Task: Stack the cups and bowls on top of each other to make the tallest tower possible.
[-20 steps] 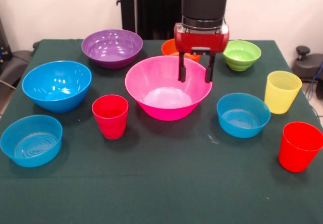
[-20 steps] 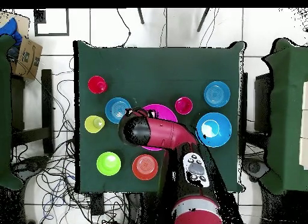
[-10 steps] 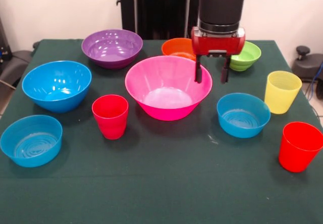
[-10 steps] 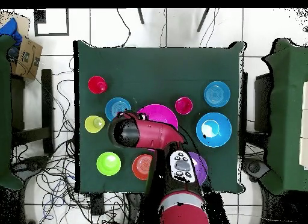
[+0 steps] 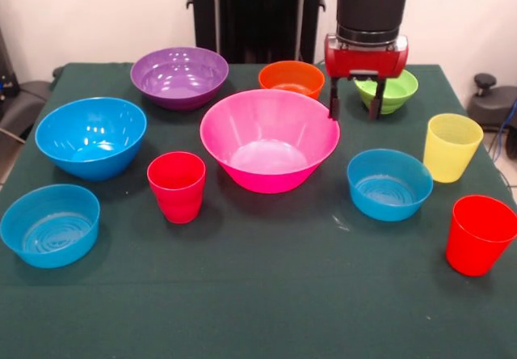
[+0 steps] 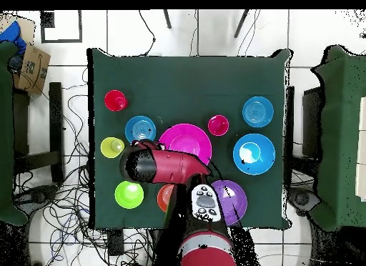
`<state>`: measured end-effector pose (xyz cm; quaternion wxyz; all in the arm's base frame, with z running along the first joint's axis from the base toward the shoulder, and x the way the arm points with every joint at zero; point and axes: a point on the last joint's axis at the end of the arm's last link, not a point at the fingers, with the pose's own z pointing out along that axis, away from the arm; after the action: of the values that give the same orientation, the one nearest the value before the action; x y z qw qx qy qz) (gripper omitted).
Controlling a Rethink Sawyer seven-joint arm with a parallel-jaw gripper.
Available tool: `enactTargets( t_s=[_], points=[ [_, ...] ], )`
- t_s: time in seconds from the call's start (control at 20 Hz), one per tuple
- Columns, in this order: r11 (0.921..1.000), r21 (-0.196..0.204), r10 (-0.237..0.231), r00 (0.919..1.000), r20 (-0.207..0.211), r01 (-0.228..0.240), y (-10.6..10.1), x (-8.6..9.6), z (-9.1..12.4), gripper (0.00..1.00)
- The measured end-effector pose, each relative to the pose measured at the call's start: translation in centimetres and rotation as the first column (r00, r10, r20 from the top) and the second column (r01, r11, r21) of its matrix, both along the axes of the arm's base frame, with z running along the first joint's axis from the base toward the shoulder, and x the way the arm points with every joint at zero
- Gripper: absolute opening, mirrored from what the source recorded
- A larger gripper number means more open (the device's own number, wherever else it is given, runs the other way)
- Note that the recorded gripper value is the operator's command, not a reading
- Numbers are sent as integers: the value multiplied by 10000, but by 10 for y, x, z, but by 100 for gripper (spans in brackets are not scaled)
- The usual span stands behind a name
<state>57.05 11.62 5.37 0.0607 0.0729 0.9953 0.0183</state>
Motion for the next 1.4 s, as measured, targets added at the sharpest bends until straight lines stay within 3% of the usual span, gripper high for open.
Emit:
enactTargets(
  t_s=[0.35, 0.95, 1.2, 1.4],
  points=[
    [9987, 98, -489, 9985, -253, 492, 9, -24, 11, 100],
    [9904, 142, -1360, 9887, -633, 1371, 16, -88, 34, 100],
    [9879, 133, -1534, 9861, -641, 1545, 19, -111, 35, 100],
    [9901, 120, -1392, 9890, -501, 1400, 27, -126, 31, 100]
  ],
)
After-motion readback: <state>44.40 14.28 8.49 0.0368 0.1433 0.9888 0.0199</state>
